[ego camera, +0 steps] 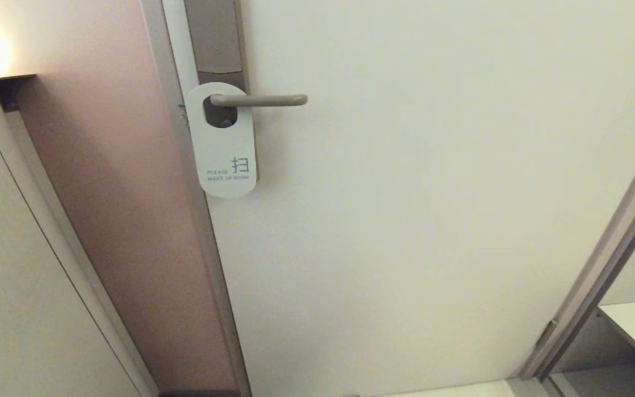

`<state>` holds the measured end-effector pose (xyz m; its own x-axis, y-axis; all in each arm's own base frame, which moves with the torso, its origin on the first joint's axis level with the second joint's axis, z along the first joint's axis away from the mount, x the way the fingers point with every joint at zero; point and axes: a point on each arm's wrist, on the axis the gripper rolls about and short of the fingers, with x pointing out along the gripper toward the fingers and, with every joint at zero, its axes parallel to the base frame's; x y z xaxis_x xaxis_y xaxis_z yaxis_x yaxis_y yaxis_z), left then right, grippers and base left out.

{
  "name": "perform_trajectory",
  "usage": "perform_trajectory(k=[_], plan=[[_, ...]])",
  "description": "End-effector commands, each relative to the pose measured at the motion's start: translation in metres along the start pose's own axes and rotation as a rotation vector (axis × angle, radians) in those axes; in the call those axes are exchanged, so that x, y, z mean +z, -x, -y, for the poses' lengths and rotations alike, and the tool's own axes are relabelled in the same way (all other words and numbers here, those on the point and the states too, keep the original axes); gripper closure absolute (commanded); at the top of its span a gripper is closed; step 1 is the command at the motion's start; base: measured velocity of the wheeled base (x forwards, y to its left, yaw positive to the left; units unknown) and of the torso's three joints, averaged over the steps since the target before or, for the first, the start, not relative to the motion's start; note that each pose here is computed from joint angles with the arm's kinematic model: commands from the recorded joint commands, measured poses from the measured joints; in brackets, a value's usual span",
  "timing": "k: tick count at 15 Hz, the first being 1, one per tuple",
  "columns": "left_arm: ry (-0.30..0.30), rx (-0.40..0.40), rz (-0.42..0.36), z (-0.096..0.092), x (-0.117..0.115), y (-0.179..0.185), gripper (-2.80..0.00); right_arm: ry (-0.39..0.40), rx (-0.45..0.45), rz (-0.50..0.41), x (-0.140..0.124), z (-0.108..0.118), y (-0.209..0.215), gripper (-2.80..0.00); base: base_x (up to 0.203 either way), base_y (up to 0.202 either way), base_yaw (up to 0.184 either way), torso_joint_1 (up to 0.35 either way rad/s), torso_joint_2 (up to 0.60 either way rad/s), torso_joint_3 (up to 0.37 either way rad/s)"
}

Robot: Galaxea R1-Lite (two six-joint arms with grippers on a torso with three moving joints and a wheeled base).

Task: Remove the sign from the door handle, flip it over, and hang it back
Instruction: Take down the sign

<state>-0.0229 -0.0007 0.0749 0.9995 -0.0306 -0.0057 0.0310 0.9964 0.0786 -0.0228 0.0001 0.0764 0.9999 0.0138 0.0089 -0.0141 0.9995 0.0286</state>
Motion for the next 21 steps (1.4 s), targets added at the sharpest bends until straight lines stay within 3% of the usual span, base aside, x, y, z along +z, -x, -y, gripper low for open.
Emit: perform_trajectory(k=[1, 9, 11, 15, 21], plan=[[-0.004, -0.001, 0.0, 0.0, 0.0, 0.0, 0.0, 0.0, 0.002, 0.0, 0.0, 0.0, 0.0, 0.0, 0.0, 0.0, 0.0, 0.0, 0.0, 0.0], [-0.016, -0.008, 0.02, 0.0, 0.007, 0.002, 0.0, 0.0, 0.002, 0.0, 0.0, 0.0, 0.0, 0.0, 0.0, 0.0, 0.0, 0.0, 0.0, 0.0], [-0.017, -0.046, 0.033, -0.001, 0.026, 0.007, 0.0, 0.0, 0.002, 0.0, 0.0, 0.0, 0.0, 0.0, 0.0, 0.0, 0.0, 0.0, 0.0, 0.0], [0.007, -0.101, -0.065, -0.004, 0.069, -0.007, 0.0, 0.0, 0.001, -0.001, 0.0, 0.0, 0.0, 0.0, 0.0, 0.0, 0.0, 0.0, 0.0, 0.0], [0.071, -0.176, -0.193, -0.007, 0.13, -0.065, 0.0, 0.0, 0.002, 0.0, 0.0, 0.0, 0.0, 0.0, 0.0, 0.0, 0.0, 0.0, 0.0, 0.0]])
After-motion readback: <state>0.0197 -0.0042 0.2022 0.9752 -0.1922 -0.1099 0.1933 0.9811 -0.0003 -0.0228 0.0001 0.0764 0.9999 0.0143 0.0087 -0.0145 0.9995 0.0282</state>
